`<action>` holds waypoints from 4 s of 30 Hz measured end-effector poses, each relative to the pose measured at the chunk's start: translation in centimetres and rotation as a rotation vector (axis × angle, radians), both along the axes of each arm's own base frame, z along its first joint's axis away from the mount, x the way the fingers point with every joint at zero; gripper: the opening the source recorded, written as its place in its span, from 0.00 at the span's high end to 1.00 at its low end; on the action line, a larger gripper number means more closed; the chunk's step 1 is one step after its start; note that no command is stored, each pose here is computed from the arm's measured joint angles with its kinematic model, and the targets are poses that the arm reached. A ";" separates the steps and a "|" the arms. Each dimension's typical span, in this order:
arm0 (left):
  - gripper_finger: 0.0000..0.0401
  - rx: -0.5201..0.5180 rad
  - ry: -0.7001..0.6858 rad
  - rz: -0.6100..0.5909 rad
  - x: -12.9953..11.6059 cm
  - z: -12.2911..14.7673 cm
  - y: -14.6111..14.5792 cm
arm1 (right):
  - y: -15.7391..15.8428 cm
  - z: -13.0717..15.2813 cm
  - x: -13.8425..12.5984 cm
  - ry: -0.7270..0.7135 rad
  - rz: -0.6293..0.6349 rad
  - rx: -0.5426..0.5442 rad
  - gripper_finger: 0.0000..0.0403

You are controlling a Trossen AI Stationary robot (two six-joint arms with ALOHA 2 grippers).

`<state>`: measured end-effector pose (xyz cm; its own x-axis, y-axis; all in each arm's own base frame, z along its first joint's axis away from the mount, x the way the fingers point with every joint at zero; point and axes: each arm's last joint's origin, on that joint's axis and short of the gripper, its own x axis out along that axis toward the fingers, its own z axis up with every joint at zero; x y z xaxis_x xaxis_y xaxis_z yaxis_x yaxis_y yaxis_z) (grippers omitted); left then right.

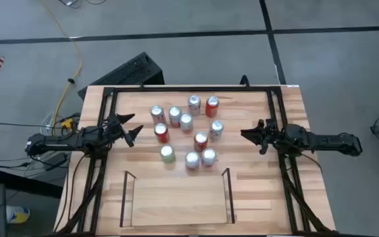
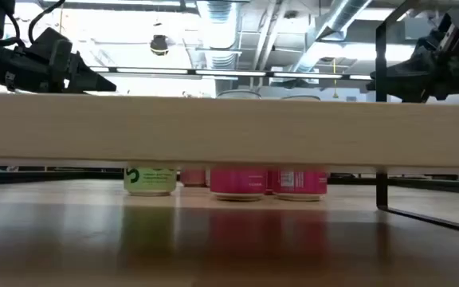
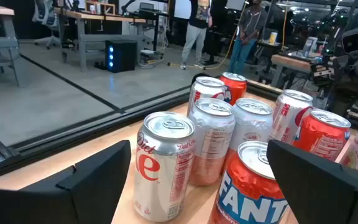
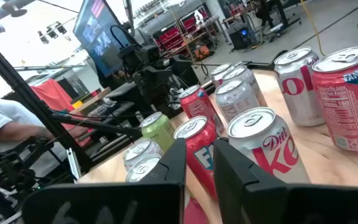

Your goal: Place canned beverage on shelf

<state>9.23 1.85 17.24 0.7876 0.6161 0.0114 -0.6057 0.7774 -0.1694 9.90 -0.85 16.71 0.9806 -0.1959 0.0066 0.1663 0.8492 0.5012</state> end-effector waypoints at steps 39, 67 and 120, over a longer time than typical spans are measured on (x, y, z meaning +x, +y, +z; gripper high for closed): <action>0.09 0.000 0.000 0.000 0.0 0.0 0.0 | 0.0 0.0 0.0 0.001 0.000 0.000 0.84; 0.09 -0.056 -0.080 -0.012 0.0 0.3 0.0 | 0.0 0.0 0.0 0.000 0.000 0.000 0.84; 0.09 -0.602 -0.539 -0.047 0.0 0.7 0.0 | -0.3 7.3 -1.9 -0.367 -0.130 0.010 0.82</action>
<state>9.22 1.85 17.95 0.7936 0.6039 0.0740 -0.2900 0.4824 -0.8266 8.02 -1.17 24.05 0.8802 -0.3203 0.3504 0.0802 0.8278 0.5552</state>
